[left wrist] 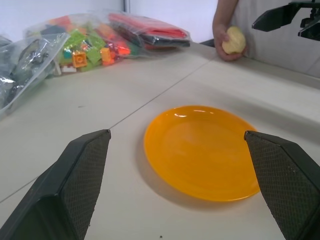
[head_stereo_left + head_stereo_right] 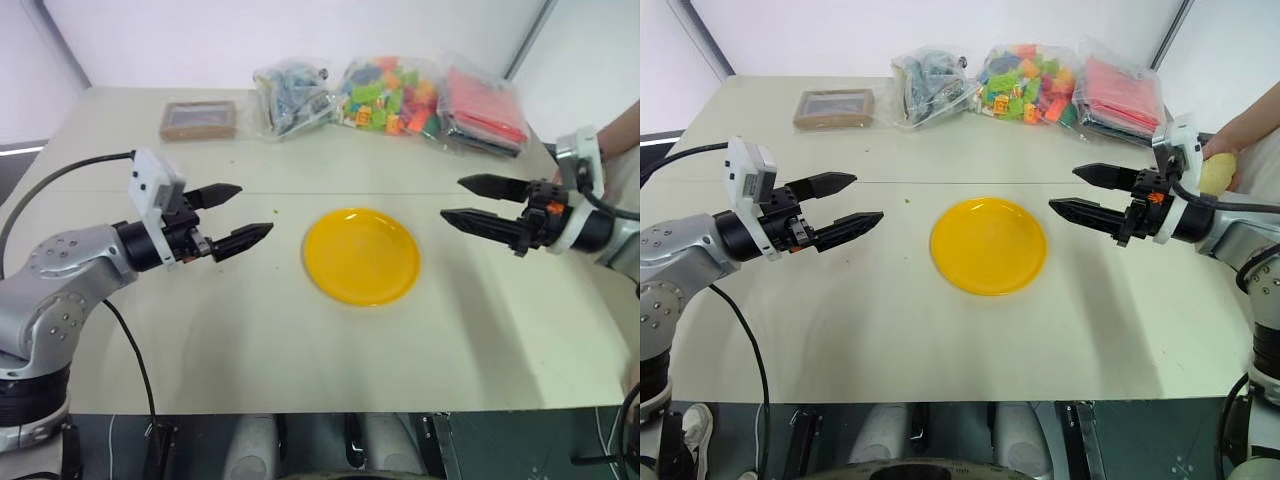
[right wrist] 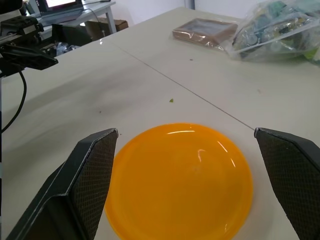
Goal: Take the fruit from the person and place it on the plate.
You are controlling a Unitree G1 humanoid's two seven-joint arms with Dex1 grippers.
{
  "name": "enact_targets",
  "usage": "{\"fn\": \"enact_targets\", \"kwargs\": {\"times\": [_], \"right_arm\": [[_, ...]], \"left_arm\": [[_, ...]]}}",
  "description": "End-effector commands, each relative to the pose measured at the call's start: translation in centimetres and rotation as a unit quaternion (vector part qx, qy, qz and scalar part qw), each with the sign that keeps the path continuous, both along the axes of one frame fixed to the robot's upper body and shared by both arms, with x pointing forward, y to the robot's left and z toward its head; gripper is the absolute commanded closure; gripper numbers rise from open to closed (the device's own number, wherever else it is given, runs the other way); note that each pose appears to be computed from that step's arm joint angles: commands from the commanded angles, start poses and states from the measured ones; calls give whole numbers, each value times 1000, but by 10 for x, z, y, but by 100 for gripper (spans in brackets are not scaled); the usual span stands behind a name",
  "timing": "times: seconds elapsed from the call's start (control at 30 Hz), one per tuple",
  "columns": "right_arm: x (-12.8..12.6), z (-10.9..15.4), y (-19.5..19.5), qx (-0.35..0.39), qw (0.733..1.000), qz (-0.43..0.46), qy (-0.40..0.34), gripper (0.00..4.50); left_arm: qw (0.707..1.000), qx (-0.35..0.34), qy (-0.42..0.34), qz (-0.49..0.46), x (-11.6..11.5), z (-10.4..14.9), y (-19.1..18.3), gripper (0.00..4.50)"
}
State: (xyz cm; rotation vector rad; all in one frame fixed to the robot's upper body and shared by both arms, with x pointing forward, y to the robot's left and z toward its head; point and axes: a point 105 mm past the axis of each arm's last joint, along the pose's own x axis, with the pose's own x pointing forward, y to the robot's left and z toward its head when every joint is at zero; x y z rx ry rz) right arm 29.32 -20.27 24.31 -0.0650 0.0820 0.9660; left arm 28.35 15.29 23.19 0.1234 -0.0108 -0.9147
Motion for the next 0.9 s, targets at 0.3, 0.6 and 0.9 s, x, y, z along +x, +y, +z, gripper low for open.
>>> {"fn": "enact_targets", "kwargs": {"times": [0.3, 0.6, 0.9], "right_arm": [[0, 5, -3, -9, 1000, -11, -27, 4], [0, 3, 0, -13, 1000, -9, -22, 4], [-1, 1, 1, -15, 1000, -4, -18, 4]], "left_arm": [[999, 2, -33, 2, -1, 14, 0, 0], [999, 0, -34, 1, -1, 14, -1, 0], [999, 0, -33, 4, -4, 13, 1, 0]]}}
